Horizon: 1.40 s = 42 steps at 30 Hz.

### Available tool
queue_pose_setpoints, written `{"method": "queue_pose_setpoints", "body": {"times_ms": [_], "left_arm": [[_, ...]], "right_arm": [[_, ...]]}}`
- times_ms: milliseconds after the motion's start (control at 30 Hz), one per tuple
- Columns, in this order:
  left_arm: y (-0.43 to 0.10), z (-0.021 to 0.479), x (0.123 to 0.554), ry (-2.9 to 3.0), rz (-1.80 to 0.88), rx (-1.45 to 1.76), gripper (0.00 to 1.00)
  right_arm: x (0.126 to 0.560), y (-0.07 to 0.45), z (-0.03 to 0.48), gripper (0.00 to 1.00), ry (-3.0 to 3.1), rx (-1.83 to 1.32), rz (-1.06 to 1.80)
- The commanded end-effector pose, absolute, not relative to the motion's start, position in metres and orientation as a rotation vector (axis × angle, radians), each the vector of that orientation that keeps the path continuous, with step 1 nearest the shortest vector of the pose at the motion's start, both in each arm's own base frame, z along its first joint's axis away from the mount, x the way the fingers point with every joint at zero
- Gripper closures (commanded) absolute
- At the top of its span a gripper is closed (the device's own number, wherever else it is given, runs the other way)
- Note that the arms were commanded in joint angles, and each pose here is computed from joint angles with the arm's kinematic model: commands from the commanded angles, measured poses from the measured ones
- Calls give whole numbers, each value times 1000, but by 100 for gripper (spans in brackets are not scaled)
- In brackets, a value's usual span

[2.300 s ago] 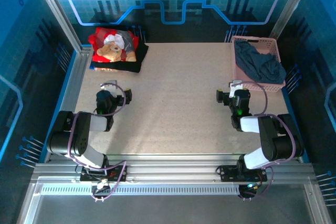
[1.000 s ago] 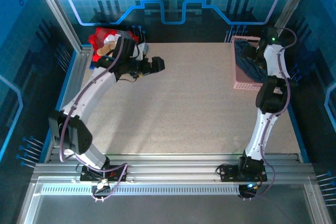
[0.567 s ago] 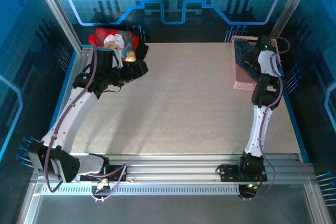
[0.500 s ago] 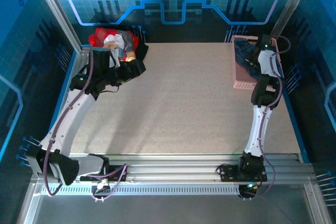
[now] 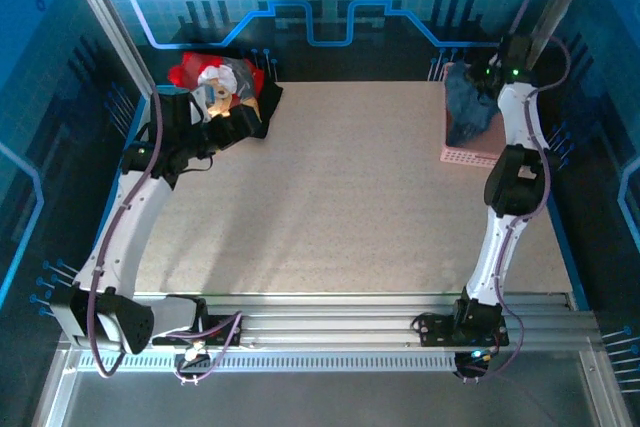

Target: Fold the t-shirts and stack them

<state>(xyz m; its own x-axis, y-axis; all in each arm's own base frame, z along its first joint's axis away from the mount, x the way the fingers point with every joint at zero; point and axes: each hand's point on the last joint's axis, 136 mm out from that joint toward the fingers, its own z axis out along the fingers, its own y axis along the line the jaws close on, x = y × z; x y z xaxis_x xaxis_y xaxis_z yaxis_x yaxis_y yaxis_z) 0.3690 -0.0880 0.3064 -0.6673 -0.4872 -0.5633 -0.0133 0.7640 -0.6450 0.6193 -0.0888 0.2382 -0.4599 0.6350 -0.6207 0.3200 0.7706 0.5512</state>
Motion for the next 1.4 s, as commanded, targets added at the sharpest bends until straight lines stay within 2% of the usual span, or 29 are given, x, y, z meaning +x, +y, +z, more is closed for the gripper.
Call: {"method": "queue_pose_setpoints", "body": {"times_ms": [0, 167, 333, 433, 533, 700, 767, 800, 833, 867, 933, 1067, 1267, 1367], "left_arm": [[-83, 321, 390, 2113, -795, -324, 1], [-83, 337, 412, 2050, -805, -310, 1], [-82, 352, 422, 2011, -799, -292, 1], [-81, 358, 419, 2001, -790, -283, 1], [-73, 358, 411, 2007, -740, -304, 1], [-62, 340, 391, 2049, -662, -342, 1], [-64, 329, 383, 2070, -675, -346, 1], [-66, 324, 379, 2082, -684, -343, 1], [-70, 316, 374, 2100, -691, -337, 1], [-74, 308, 369, 2124, -695, -330, 1], [-90, 293, 359, 2179, -713, -284, 1], [-136, 260, 337, 2302, -772, -154, 1], [-193, 225, 307, 2429, -948, -49, 1], [-222, 209, 294, 2507, -989, 54, 1]], "right_arm": [[590, -8, 424, 100, 1743, 346, 674], [529, 77, 520, 100, 1634, 53, 793], [477, 159, 546, 100, 1668, -143, 914], [458, 193, 532, 100, 1745, -184, 945], [446, 216, 496, 100, 1863, -201, 919], [439, 238, 387, 100, 2087, -165, 981], [434, 246, 343, 84, 2190, -160, 1041], [430, 251, 323, 71, 2242, -164, 1076], [428, 252, 305, 51, 2297, -142, 1092], [425, 253, 296, 42, 2331, -134, 1105], [418, 252, 294, 29, 2353, -154, 1101], [401, 219, 305, 15, 2403, -177, 905], [358, 133, 256, 12, 2630, 67, 556], [333, 103, 226, 9, 2643, 260, 615]]}}
